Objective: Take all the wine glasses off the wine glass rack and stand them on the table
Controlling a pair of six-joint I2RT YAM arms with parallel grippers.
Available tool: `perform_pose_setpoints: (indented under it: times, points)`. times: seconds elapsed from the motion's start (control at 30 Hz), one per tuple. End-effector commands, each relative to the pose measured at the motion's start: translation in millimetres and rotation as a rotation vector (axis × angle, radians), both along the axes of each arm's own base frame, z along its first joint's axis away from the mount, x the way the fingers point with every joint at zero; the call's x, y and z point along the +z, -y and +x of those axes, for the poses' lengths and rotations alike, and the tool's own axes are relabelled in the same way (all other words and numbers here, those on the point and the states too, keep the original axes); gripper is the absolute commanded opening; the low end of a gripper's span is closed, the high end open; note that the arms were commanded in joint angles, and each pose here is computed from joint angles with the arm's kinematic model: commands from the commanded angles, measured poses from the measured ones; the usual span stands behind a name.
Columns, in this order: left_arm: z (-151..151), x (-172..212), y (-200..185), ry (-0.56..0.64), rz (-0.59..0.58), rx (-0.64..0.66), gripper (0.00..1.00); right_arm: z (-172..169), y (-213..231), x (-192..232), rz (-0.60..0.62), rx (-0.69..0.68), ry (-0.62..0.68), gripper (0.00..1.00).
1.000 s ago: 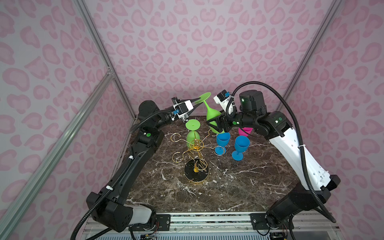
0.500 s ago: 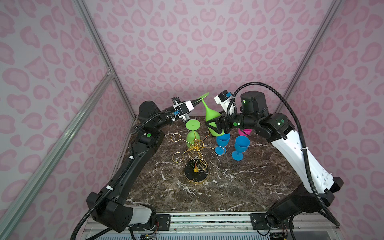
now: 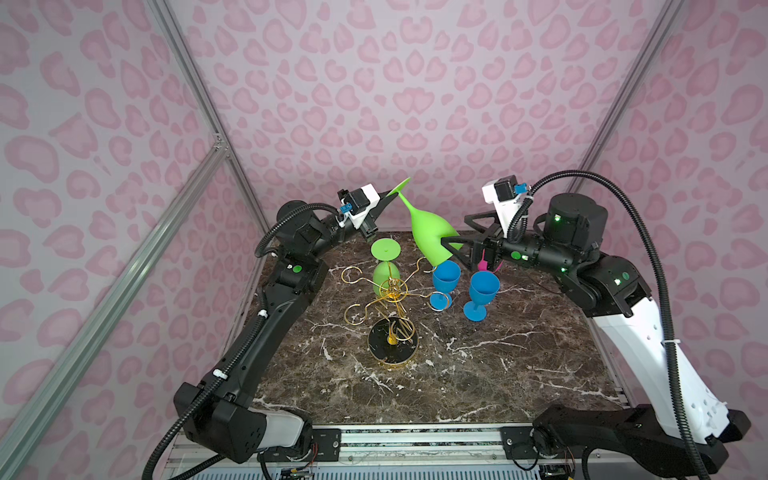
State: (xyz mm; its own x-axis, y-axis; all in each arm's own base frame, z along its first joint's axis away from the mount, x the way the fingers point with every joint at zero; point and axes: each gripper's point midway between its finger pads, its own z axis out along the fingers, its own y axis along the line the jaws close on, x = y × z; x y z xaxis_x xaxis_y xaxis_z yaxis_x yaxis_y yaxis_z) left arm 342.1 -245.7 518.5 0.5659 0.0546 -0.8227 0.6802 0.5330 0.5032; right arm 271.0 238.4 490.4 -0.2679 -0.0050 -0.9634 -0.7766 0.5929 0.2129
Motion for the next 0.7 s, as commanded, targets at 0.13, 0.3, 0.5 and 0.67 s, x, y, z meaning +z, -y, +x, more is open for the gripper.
perform_pose_setpoints:
  times: [0.13,0.3,0.5,0.67]
  points:
    - [18.4,17.9,-16.4,-0.123,-0.148,0.019,0.03,-14.1,34.4,11.9,0.073,-0.048,0.068,0.88]
    - [20.8,19.0,-20.0,-0.176,-0.199,-0.006,0.03,-9.5,45.0,2.3,0.105,-0.084,0.074,0.62]
    - [20.4,19.0,-20.7,-0.208,-0.230,-0.026,0.03,7.5,33.5,-9.0,0.154,-0.062,0.048,0.64]
    - [19.4,17.8,-20.4,-0.223,-0.234,-0.034,0.03,22.1,24.3,-10.3,0.188,-0.057,0.049,0.64]
